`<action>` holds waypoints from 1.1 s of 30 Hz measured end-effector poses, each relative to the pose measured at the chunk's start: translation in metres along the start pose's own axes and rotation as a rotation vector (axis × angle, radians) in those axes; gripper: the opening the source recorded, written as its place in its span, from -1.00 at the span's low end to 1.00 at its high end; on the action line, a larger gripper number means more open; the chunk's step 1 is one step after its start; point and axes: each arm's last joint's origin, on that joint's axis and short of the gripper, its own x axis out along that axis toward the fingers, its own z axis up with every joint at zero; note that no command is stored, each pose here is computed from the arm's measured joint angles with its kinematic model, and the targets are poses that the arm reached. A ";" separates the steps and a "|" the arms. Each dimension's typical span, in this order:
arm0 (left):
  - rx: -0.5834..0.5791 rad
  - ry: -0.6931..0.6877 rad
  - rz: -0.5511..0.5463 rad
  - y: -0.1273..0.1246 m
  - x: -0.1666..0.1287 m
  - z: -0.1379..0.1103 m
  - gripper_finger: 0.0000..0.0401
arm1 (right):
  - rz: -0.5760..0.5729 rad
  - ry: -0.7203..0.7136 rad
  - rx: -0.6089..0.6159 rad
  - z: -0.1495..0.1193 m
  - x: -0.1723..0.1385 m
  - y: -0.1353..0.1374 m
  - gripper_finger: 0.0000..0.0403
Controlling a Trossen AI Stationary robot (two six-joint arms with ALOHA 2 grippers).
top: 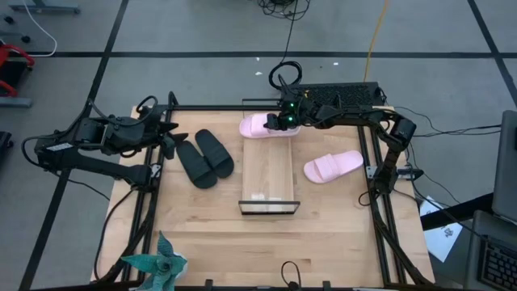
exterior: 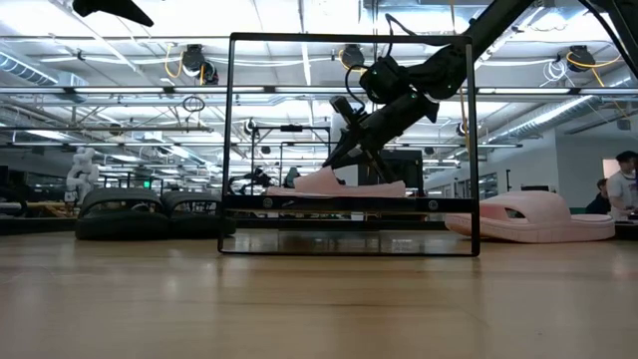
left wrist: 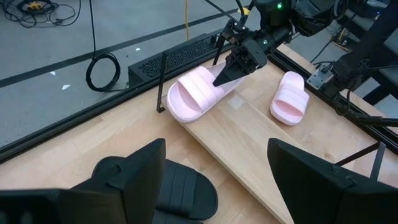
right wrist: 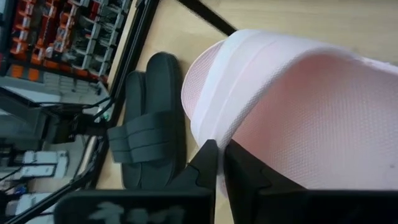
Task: Pick and place slides into the shelf
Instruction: Put the top pink slide on the shelf
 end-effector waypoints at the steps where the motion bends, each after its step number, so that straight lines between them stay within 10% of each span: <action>1: 0.000 0.001 -0.001 0.000 0.000 0.000 0.42 | 0.006 0.006 0.003 0.000 0.000 0.000 -0.95; 33: 0.005 0.016 -0.020 -0.001 0.000 0.000 0.42 | 0.020 -0.034 0.002 0.000 0.002 0.005 -0.57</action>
